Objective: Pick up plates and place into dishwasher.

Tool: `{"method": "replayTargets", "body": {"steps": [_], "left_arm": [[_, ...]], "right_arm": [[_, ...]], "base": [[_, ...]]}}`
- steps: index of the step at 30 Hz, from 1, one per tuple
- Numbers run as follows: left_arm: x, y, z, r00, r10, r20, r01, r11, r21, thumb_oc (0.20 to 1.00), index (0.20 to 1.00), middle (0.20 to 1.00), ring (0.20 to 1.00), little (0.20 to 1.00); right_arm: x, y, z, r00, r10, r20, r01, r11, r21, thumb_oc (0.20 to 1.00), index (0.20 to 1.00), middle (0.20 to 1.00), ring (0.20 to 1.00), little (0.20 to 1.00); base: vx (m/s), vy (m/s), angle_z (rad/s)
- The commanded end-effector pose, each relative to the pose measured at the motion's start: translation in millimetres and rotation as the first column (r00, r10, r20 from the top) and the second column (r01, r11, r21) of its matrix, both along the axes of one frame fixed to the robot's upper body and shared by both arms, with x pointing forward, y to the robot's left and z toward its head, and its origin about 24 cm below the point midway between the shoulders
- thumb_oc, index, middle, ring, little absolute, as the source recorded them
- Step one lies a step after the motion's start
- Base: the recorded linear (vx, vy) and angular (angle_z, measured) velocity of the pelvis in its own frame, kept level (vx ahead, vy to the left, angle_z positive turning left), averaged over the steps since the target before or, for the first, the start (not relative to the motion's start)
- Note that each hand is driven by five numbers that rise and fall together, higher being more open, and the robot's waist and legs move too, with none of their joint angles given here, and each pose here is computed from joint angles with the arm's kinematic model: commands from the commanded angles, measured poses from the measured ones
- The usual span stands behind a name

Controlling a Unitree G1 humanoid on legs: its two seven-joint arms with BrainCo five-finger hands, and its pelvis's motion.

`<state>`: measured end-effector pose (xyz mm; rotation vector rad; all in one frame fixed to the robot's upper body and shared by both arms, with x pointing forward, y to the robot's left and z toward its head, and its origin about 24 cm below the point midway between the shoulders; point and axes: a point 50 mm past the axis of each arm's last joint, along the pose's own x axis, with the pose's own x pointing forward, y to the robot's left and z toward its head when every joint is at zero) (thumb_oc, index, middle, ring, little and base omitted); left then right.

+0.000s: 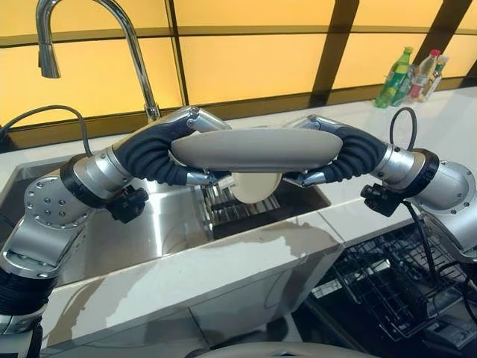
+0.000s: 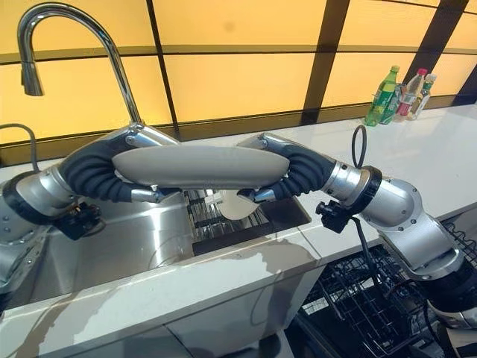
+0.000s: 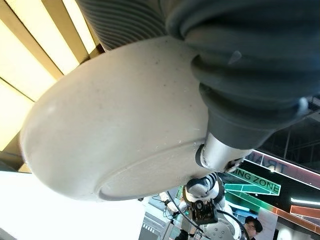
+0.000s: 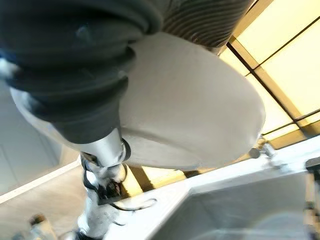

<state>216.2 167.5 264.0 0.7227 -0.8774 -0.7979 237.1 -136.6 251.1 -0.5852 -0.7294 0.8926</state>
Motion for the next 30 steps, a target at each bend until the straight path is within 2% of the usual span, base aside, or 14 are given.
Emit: {"method": "replayTargets", "body": {"steps": [1, 4, 11, 12, 13, 14, 17, 22, 30], "left_arm": [[-1.6, -17.1, 9.5, 0.993, -0.091, 0.080, 0.099, 0.989, -0.108, 0.200, 0.200, 0.200, 0.200, 0.200], [0.2, -18.5, 6.7, 0.993, -0.086, 0.076, 0.096, 0.985, -0.145, 0.200, 0.200, 0.200, 0.200, 0.200], [7.7, -16.1, 4.0, 0.999, -0.005, 0.046, 0.016, 0.973, -0.229, 0.200, 0.200, 0.200, 0.200, 0.200], [10.7, -13.5, 2.6, 0.999, 0.029, 0.029, -0.021, 0.966, -0.257, 0.297, 0.297, 0.297, 0.297, 0.297], [13.4, -10.8, 0.7, 0.998, 0.061, 0.013, -0.055, 0.958, -0.283, 0.818, 0.818, 0.818, 0.818, 0.818], [15.7, -8.0, -1.5, 0.996, 0.093, 0.005, -0.087, 0.949, -0.304, 1.000, 1.000, 1.000, 1.000, 1.000], [20.8, 4.4, -5.3, 0.982, 0.186, -0.028, -0.182, 0.896, -0.405, 1.000, 1.000, 1.000, 1.000, 1.000], [21.9, 29.0, -6.7, 0.940, 0.337, -0.054, -0.307, 0.763, -0.568, 1.000, 1.000, 1.000, 1.000, 1.000], [12.2, 54.7, -5.3, 0.889, 0.455, -0.049, -0.362, 0.634, -0.684, 1.000, 1.000, 1.000, 1.000, 1.000]], "right_arm": [[-16.7, 21.3, 13.9, 0.987, 0.156, 0.036, -0.160, 0.945, 0.285, 0.200, 0.200, 0.200, 0.200, 0.200], [-11.3, 19.2, 6.0, 0.993, 0.116, 0.004, -0.108, 0.905, 0.411, 0.200, 0.200, 0.200, 0.200, 0.200], [-5.0, 7.3, -2.2, 0.999, -0.052, -0.008, 0.050, 0.874, 0.483, 0.200, 0.200, 0.200, 0.200, 0.200], [-3.9, 2.4, -1.3, 0.996, -0.088, -0.009, 0.080, 0.855, 0.513, 0.200, 0.200, 0.200, 0.200, 0.200], [-2.9, -1.5, -1.1, 0.993, -0.121, -0.009, 0.107, 0.839, 0.534, 0.200, 0.200, 0.200, 0.200, 0.200], [-1.8, -5.3, -1.4, 0.988, -0.155, -0.009, 0.134, 0.823, 0.552, 0.200, 0.200, 0.200, 0.200, 0.200], [0.2, -16.5, -0.4, 0.968, -0.253, 0.002, 0.204, 0.786, 0.583, 0.200, 0.200, 0.200, 0.200, 0.200], [-1.0, -42.9, 3.9, 0.897, -0.437, 0.057, 0.328, 0.749, 0.576, 0.200, 0.200, 0.200, 0.200, 0.200], [-7.3, -77.4, 8.4, 0.785, -0.613, 0.094, 0.471, 0.688, 0.551, 0.200, 0.200, 0.200, 0.200, 0.200]], "base": [[0.00, 0.000, 0.00], [0.00, 0.000, 0.00], [0.00, 0.000, 0.00], [0.00, 0.000, 0.00], [0.00, 0.000, 0.00], [0.00, 0.000, 0.00], [0.00, 0.000, 0.00], [-0.01, 0.000, -0.07], [0.00, 0.025, -0.07]]}}
